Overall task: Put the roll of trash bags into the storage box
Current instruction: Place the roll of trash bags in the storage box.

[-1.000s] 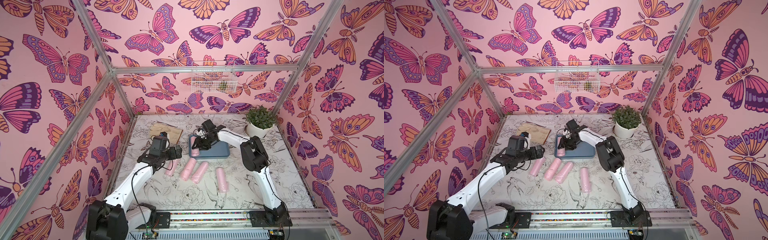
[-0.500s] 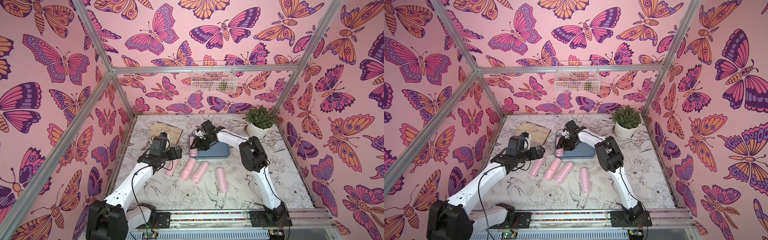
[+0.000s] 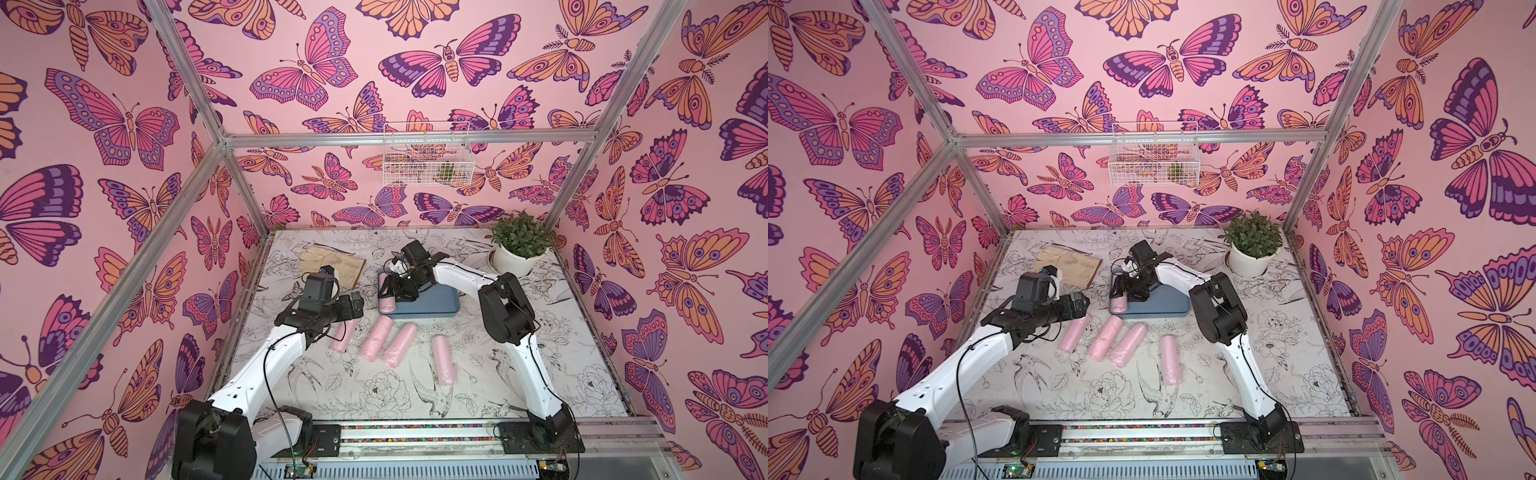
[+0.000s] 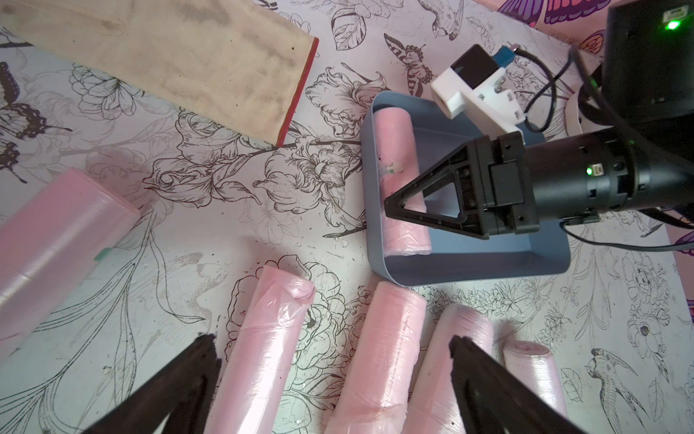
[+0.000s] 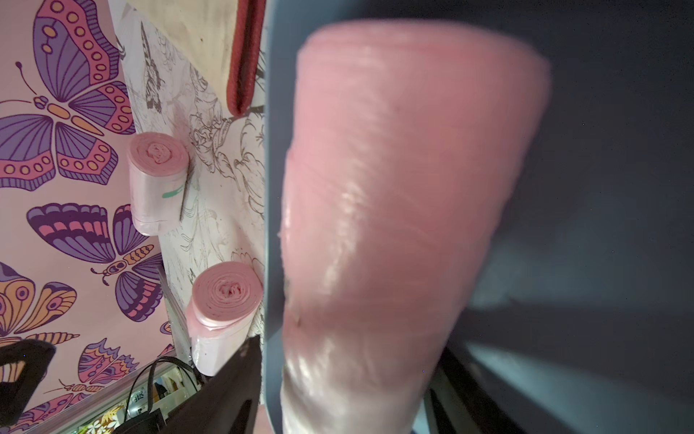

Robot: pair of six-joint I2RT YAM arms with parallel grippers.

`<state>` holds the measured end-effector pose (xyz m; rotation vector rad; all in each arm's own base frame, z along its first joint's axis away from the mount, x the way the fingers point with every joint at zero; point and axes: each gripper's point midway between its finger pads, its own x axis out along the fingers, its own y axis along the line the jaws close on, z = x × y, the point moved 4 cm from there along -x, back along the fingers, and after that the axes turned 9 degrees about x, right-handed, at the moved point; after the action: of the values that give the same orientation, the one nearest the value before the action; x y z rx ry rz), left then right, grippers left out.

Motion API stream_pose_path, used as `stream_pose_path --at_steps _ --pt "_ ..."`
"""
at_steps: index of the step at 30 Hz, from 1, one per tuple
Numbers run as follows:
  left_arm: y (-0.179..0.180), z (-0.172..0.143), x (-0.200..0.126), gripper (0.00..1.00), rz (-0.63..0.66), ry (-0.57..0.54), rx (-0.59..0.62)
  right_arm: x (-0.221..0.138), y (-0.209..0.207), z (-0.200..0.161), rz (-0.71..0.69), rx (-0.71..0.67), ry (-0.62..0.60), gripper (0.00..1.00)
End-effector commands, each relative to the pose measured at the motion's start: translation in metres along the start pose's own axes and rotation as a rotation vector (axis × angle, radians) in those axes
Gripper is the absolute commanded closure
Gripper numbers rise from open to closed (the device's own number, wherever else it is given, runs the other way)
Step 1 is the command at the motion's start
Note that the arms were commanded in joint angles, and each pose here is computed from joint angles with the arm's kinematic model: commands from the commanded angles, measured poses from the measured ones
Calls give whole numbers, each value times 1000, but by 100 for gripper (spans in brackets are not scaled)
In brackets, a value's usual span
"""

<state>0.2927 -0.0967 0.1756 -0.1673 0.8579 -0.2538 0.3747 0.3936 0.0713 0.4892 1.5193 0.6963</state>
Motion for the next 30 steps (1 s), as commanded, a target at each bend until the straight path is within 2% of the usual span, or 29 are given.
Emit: stream_pose_path --at_steps 1,11,16,30 --pt "9 -12 -1 0 38 39 -25 -9 -15 -7 -91 19 8 28" --pt "18 -30 8 0 75 166 -29 -36 -22 -4 -109 23 -35 22" --pt "21 -45 23 0 87 285 -36 -62 -28 -4 -105 36 -74 21" --pt "29 -65 50 2 122 488 -10 -124 -52 -20 -74 82 -171 20"
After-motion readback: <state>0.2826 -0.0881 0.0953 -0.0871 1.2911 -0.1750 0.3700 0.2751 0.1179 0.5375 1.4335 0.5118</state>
